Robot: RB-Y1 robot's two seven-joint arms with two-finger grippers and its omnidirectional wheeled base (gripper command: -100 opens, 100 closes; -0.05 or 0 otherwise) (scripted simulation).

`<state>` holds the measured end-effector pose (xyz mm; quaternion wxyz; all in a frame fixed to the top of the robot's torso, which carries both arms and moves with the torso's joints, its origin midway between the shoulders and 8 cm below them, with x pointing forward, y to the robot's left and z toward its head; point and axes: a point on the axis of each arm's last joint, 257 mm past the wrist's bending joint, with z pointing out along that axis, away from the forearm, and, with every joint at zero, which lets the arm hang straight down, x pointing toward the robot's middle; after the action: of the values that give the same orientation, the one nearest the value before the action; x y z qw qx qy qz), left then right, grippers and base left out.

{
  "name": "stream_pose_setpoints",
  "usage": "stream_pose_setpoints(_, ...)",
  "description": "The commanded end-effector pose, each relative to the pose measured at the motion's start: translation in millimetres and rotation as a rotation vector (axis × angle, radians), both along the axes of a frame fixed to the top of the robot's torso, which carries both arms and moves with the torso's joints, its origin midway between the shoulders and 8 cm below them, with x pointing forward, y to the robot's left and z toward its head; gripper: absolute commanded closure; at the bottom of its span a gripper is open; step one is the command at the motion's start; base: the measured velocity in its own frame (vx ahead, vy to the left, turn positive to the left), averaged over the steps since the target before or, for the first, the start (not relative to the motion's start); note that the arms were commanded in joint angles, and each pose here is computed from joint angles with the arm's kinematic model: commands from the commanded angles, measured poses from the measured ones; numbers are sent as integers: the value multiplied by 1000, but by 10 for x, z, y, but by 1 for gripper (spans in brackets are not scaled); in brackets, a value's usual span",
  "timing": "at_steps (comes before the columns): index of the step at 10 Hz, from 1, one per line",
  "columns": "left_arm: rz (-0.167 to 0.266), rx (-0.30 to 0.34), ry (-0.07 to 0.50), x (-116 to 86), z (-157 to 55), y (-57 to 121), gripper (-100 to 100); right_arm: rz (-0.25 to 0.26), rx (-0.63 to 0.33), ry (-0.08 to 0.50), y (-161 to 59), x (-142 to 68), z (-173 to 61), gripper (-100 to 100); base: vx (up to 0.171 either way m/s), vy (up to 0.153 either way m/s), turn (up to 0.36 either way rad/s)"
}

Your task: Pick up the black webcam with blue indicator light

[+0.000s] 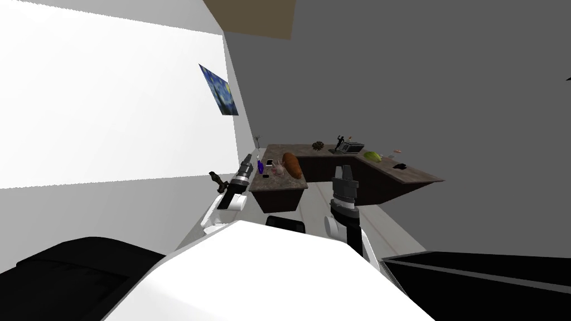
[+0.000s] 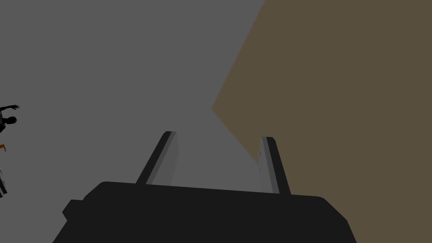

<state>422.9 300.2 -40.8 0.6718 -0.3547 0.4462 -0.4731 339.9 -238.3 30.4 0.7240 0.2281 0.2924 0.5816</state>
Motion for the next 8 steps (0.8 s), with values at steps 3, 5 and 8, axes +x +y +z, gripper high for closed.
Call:
stream_pose_setpoints(3,20,-7,70,82,-165,40,-100,0,0,0,0,0,0,0,-10,-92,-52)
stream_pose_setpoints(5,31,-11,107,130,-254,69,-100,0,0,0,0,0,0,0,-23,-81,-63)
stream_pose_setpoints(8,54,-18,183,217,-436,130,-100,0,0,0,0,0,0,0,-15,-92,-85)
